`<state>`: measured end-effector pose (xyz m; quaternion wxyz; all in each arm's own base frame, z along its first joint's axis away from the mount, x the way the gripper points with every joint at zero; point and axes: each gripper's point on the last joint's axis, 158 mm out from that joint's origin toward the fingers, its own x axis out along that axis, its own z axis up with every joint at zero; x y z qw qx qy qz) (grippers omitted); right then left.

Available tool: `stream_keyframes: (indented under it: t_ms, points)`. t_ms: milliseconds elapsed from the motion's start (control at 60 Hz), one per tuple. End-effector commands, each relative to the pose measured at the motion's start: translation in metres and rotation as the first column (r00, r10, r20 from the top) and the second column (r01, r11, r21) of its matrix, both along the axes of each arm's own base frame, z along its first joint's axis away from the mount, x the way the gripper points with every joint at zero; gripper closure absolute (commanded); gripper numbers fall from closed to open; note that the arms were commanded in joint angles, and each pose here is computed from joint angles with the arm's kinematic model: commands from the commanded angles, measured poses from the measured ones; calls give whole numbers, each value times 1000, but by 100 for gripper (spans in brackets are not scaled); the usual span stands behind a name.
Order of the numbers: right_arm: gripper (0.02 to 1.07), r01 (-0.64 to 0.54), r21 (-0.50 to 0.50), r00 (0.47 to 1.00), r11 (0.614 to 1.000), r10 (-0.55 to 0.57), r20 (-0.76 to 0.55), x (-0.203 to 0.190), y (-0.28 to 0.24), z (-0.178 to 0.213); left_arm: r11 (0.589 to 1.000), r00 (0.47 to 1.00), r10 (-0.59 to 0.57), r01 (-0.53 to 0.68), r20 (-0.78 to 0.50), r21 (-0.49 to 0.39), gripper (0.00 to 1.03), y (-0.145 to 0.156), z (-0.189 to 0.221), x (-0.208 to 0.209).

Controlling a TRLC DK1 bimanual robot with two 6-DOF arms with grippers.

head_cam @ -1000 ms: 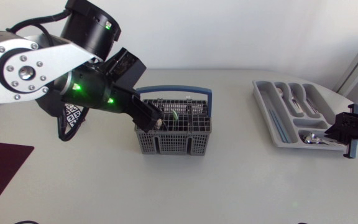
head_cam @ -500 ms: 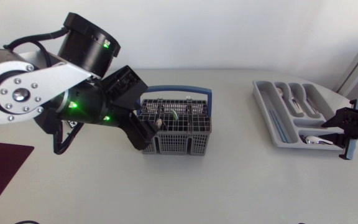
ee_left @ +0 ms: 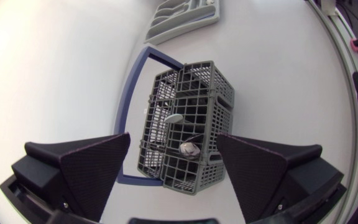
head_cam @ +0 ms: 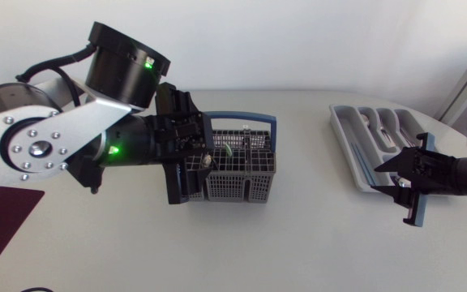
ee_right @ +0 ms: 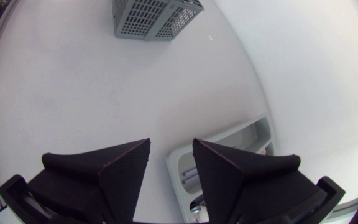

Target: Transfer all utensils from the basket to the drawer tray.

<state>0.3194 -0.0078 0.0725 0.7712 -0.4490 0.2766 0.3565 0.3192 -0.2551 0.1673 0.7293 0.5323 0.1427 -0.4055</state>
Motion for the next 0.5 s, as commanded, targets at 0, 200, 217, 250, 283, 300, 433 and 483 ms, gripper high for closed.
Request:
stream_keyframes:
  t_ms: [0, 200, 217, 250, 283, 300, 433, 483]
  points:
    - [50, 4, 42, 999, 999, -2, -33, -13, 16, -6, 991, 996, -87, 84, 17, 107, 7, -4, -19, -2]
    - [50, -20, 83, 998, 996, 25, -61, -19, 42, -10, 947, 974, -226, 213, 29, 242, 12, -13, -39, -5]
    - [50, -23, 87, 998, 996, 29, -63, -20, 45, -10, 941, 970, -240, 224, 30, 254, 14, -14, -40, -5]
    - [50, -28, 93, 997, 995, 34, -64, -20, 49, -10, 933, 966, -255, 238, 31, 269, 16, -16, -41, -4]
    - [50, -31, 99, 997, 995, 38, -69, -21, 53, -11, 927, 964, -264, 246, 28, 284, 18, -16, -44, -3]
    - [50, -33, 102, 997, 994, 40, -70, -22, 55, -12, 925, 963, -268, 249, 28, 288, 18, -16, -44, -3]
    - [50, -58, 118, 995, 991, 66, -68, -25, 72, -15, 903, 953, -301, 275, 29, 332, 28, -17, -49, 5]
    - [50, -65, 122, 994, 990, 75, -76, -27, 77, -17, 896, 950, -310, 277, 42, 347, 35, -16, -47, 11]
